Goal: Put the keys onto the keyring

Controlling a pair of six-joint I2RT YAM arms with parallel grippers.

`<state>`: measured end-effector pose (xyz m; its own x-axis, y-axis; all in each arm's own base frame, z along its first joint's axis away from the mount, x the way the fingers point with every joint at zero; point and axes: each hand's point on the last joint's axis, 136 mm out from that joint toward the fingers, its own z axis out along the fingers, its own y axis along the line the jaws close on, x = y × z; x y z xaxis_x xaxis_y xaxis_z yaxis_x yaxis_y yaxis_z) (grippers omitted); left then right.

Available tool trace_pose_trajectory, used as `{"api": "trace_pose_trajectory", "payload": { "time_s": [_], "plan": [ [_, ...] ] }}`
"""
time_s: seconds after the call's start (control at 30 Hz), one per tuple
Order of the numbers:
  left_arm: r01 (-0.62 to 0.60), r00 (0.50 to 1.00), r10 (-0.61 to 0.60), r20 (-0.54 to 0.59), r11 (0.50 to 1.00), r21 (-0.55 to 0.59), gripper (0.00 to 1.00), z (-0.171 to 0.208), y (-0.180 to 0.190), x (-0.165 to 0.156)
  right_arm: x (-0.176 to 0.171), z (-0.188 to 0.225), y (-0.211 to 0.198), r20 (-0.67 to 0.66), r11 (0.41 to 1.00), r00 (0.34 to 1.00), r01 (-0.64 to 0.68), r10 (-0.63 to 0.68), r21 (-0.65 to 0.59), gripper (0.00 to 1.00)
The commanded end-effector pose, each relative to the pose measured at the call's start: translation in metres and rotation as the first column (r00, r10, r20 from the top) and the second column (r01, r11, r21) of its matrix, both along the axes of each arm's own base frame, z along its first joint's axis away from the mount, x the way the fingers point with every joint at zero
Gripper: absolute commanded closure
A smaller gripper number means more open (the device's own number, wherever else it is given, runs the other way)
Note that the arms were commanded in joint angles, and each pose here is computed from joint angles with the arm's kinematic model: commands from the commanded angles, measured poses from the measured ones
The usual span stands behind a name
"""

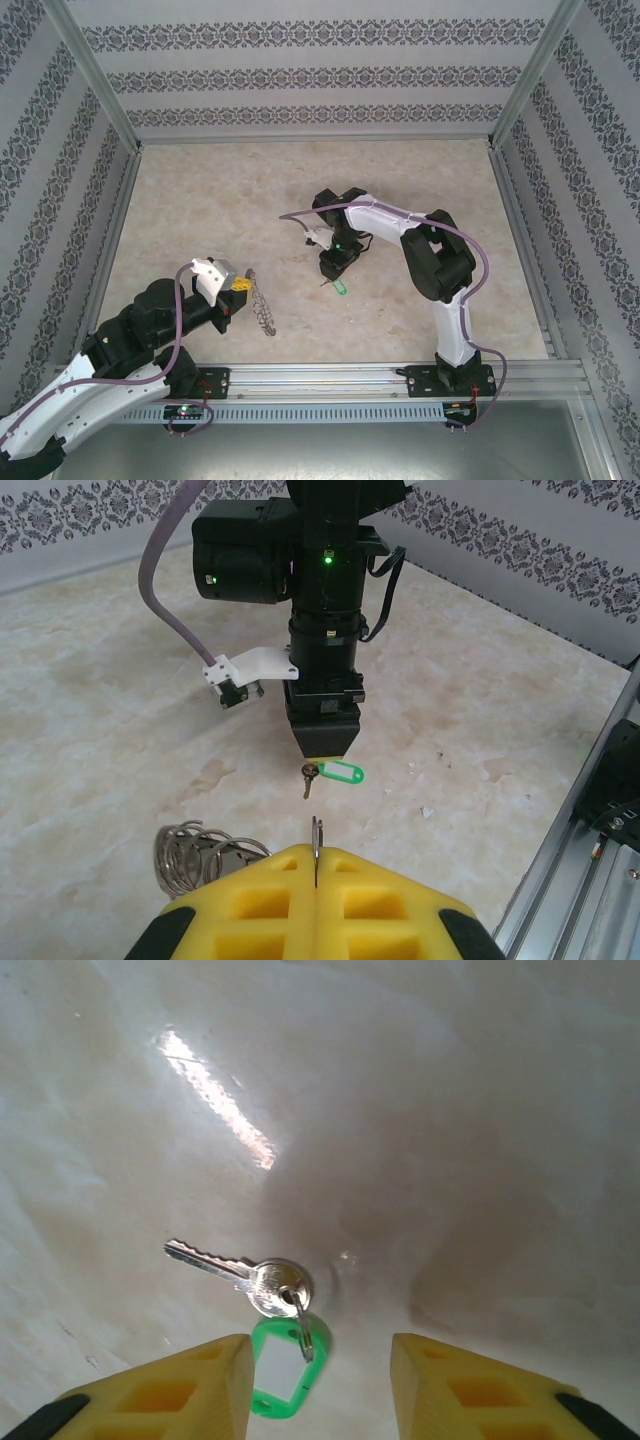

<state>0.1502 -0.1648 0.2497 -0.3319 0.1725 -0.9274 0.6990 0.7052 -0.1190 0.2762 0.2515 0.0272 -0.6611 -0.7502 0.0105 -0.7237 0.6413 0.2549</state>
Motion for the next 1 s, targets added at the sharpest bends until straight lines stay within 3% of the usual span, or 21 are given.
{"api": "trace_pose_trajectory", "payload": {
  "time_s": [0.0,0.5,0.77,0.97],
  "plan": [
    [0.026,0.999,-0.025,0.039,0.999,-0.028,1.00,0.011,-0.003,-0.003,0.001,-0.001,0.001,-0.026,1.000,1.000,0.002,-0.001,0.018,0.61],
    [0.018,0.999,-0.017,0.042,1.000,-0.022,1.00,0.011,-0.002,-0.002,-0.002,-0.009,0.009,-0.057,0.999,0.998,0.002,0.001,0.045,0.76],
    [0.015,0.999,-0.014,0.040,1.000,-0.021,1.00,0.010,-0.001,-0.002,-0.001,-0.006,0.013,-0.047,0.999,0.999,-0.005,0.007,0.054,0.78],
    [0.012,0.999,-0.011,0.045,1.000,-0.023,1.00,0.011,0.000,-0.002,-0.003,-0.007,0.010,-0.051,0.999,0.999,-0.011,0.013,0.042,0.89]
  ]
}}
